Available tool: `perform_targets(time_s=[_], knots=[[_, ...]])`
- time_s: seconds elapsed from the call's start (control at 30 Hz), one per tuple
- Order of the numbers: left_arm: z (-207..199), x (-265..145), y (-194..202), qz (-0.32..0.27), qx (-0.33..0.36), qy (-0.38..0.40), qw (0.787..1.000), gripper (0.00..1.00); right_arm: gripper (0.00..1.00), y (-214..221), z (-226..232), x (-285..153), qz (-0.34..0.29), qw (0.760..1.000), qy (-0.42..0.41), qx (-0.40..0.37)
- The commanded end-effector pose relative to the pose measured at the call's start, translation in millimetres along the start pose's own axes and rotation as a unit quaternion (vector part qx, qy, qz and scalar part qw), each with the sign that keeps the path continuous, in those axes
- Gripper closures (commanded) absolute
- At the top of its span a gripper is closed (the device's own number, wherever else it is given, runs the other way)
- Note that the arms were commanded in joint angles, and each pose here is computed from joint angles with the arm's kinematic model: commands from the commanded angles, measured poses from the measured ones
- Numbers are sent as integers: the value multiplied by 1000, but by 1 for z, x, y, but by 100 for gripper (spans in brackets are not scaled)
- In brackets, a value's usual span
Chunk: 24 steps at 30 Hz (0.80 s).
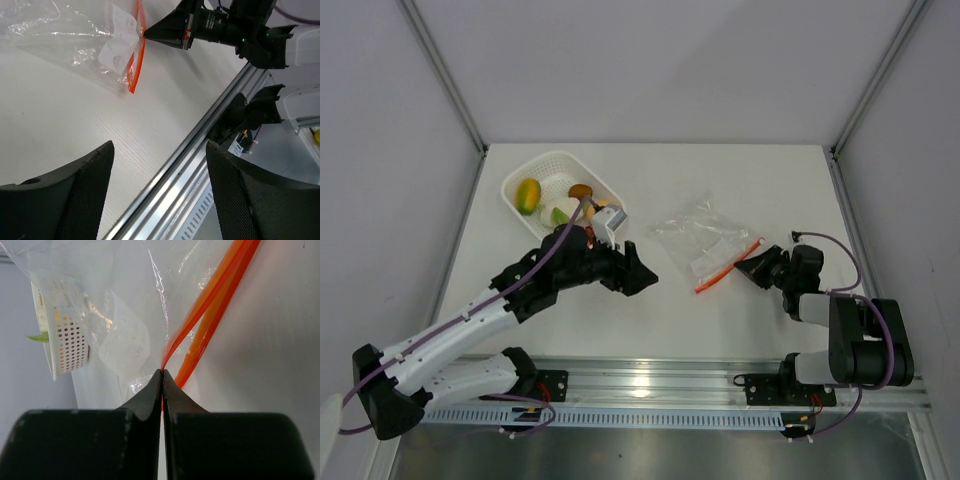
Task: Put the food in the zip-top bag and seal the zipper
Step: Pick up the zipper food storage bag at the center of the board.
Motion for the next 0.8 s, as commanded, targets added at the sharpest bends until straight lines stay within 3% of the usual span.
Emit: perform_targets(time_s=[0.0,0.2,0.27,0.53,0.77], knots=[[-14,9,-20,-27,58,-8,998,23,100,-11,22,-4,-16,999,-36,-21],[-30,43,-23,-10,118,-48,992,18,100,-14,59,-28,-13,999,-38,-20],[-32,52,-21,-5,128,-61,990,18,100,-9,61,-36,-9,1000,-5,-11],[-57,85,-25,16,137,-70,988,16,100,26,93,-63,36,998,44,-19],[-61,103,-21,22,159,-102,982,16,100,44,117,-82,49,998,32,-19]])
Point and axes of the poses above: each gripper's point midway between its finger pads, its own x axis out along the fingers, its own z axis along the line the jaws close on, y = z × x, the point moved 3 cm from there along -x, back along the fingers, and after that the axes turned 4 degrees about x, right-handed, at the moved point
